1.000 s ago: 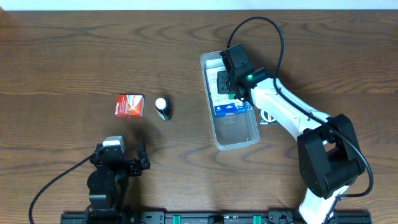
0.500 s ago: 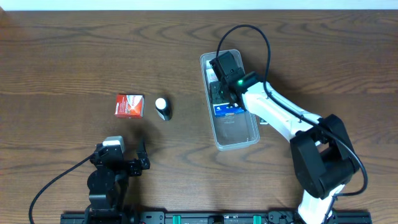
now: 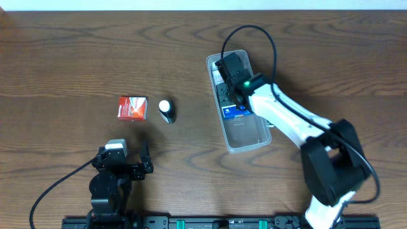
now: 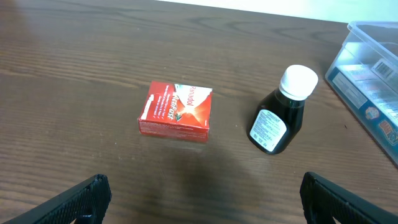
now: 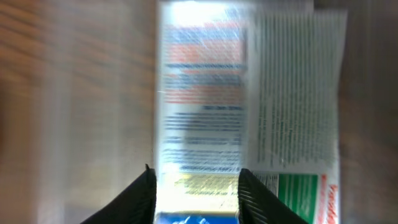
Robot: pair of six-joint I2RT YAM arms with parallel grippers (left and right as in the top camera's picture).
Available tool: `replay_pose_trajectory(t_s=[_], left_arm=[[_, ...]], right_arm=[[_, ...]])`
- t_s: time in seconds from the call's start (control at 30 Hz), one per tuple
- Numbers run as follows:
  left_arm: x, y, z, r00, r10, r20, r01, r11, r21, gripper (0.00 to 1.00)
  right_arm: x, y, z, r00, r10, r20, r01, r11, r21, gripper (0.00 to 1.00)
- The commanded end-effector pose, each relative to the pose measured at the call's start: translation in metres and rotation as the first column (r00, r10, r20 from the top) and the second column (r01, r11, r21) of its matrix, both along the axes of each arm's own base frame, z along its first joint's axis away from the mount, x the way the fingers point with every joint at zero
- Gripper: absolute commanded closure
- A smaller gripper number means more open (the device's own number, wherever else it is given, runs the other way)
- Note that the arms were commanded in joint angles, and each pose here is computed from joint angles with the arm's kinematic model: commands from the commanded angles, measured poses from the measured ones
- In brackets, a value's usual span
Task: Pack container
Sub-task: 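Lower the white-and-green box into the container and release it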
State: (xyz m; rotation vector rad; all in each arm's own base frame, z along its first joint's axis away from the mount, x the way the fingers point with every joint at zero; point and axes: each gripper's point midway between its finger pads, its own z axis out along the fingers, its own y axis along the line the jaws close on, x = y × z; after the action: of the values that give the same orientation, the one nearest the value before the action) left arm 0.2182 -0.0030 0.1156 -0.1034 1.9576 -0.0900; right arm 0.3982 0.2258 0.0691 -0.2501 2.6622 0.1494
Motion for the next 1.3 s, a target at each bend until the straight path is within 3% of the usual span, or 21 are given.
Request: replay_pose_trajectory(t_s=[0.0,0.17,0.33,0.47,0.7,1.03,1.13,1.27], left_arm=[[0.000,-0.002,-0.008,1.000,-0.009,-0.013,0.009,1.000,-0.003,0.02],[0.000,-0.002,-0.008,1.000,-0.009,-0.013,0.009,1.000,-0.003,0.02],[0.000,-0.002,-0.008,1.000,-0.009,-0.013,0.009,1.000,-0.003,0.02],[0.000,-0.002,-0.008,1.000,-0.009,-0.013,0.009,1.000,-0.003,0.02],[0.000,-0.002,-0.008,1.000,-0.009,-0.013,0.009,1.000,-0.003,0.02],[0.000,-0.002,-0.008,1.000,-0.008,-0.013,0.008,1.000,-0.004,0.02],[0.000,-0.002,-0.008,1.000,-0.009,-0.013,0.009,1.000,-0.003,0.02],[0.000,-0.002,-0.008,1.000,-0.009,-0.013,0.009,1.000,-0.003,0.02]], right_arm=[[0.003,0.014,0.072,0.992,0.051,0.114,-0.066,0.990,0.128,0.57],[-0.009,0.014,0.084,0.994,0.047,0.098,-0.062,0.986,0.156,0.66],[-0.019,0.004,0.043,0.999,-0.002,-0.033,0.006,0.995,0.097,0.83],[-0.034,0.018,0.009,0.988,0.047,-0.150,-0.031,0.994,0.108,0.99],[-0.059,0.053,-0.010,0.961,0.127,-0.246,-0.080,0.978,0.193,0.99],[-0.047,0.069,-0.001,0.975,0.086,-0.206,-0.028,0.963,0.267,0.99],[-0.041,0.061,0.004,0.979,0.096,-0.179,-0.048,0.966,0.254,0.91],[-0.030,0.046,0.046,0.991,0.126,-0.040,-0.115,0.969,0.218,0.77]])
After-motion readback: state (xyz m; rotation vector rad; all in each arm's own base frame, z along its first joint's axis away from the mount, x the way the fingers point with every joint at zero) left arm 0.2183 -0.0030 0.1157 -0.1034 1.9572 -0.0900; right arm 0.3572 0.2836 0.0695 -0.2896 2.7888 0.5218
